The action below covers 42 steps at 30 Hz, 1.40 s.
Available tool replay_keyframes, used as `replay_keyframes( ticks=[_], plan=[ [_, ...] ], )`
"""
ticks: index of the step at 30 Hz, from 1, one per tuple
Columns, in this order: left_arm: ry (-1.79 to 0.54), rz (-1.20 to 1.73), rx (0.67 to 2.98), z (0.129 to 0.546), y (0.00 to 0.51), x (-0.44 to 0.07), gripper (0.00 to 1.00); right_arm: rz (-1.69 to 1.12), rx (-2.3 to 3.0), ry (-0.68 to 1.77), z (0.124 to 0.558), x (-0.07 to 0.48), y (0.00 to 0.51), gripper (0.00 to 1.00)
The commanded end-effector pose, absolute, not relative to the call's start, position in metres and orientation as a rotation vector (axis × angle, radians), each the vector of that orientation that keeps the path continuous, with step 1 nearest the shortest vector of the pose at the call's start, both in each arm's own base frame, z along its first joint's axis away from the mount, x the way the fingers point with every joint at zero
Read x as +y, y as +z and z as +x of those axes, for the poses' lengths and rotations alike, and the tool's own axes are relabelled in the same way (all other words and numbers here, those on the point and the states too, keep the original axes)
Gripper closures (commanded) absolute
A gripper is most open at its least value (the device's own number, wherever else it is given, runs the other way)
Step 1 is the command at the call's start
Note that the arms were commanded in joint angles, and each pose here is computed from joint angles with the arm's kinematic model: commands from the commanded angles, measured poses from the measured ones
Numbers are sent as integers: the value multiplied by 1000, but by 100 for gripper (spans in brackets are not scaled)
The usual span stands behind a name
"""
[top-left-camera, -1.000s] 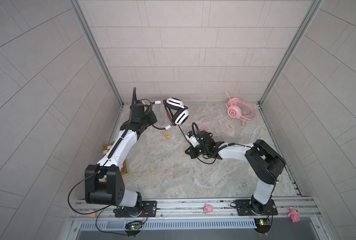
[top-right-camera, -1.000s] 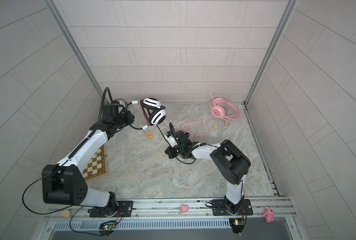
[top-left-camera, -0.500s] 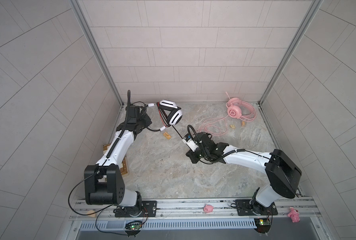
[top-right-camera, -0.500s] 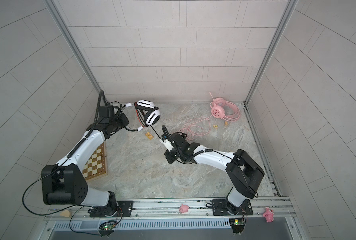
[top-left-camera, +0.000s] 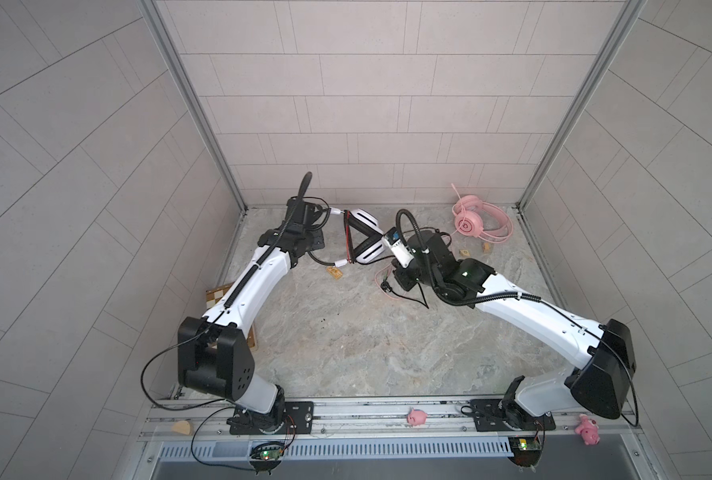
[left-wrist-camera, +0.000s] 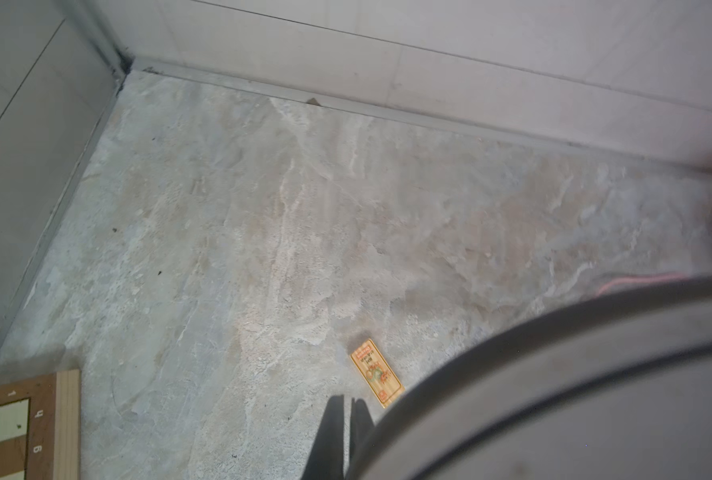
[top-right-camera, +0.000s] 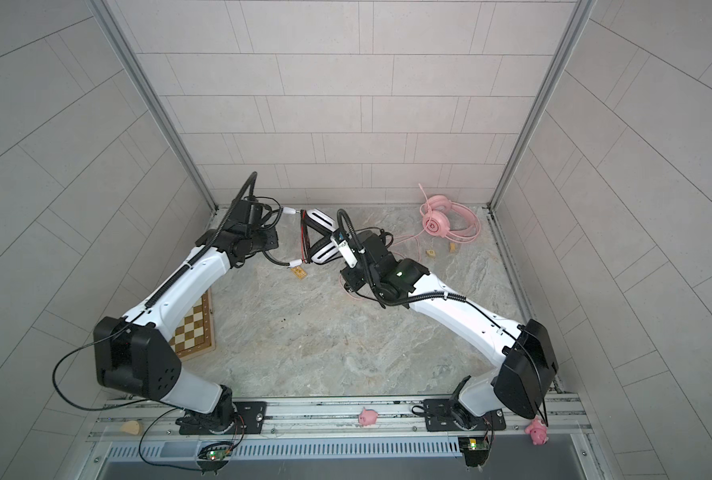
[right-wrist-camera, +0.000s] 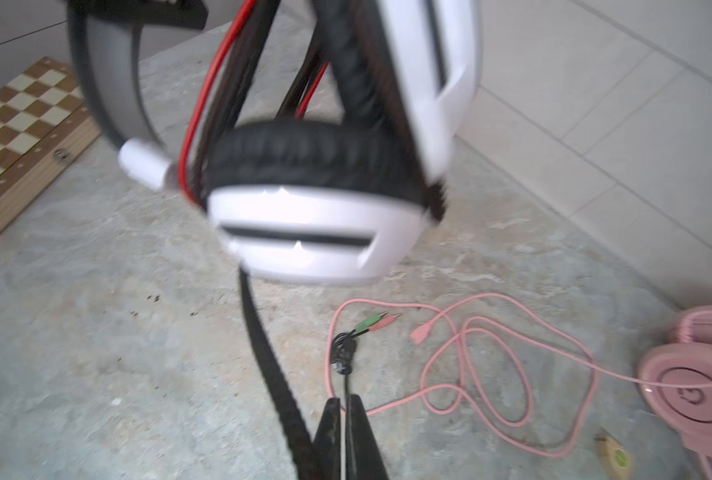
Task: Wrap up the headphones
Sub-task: 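Carry the cable over the headset with the right gripper while the left gripper lowers it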
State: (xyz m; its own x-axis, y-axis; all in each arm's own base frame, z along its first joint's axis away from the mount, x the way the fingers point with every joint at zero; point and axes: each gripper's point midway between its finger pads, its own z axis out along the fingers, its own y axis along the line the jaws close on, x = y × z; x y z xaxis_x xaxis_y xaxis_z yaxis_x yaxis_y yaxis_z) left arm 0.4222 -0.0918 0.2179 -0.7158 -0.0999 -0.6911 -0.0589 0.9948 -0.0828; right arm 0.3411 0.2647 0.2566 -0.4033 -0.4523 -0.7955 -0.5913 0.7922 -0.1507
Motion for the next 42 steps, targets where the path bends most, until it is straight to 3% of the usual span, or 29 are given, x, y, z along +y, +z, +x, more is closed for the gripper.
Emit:
replay_keyframes(
  ticks=[1,8,17,28,33,42],
  plan=[
    [-44,145,2415,415,222,-125,100,-765,2033,51,356,241,281,93],
    [-270,434,2501,394,205,-187,100,-682,1996,-30,386,212,315,91],
    [-343,633,2492,373,207,-224,100,-645,1980,23,409,211,332,90],
    [-493,660,2361,362,238,-238,100,-553,2099,108,447,196,273,86],
    [-605,634,2235,357,264,-245,100,-499,2137,250,458,201,240,80],
    [-772,582,2120,352,294,-246,100,-365,2115,637,475,220,199,79]
  ],
)
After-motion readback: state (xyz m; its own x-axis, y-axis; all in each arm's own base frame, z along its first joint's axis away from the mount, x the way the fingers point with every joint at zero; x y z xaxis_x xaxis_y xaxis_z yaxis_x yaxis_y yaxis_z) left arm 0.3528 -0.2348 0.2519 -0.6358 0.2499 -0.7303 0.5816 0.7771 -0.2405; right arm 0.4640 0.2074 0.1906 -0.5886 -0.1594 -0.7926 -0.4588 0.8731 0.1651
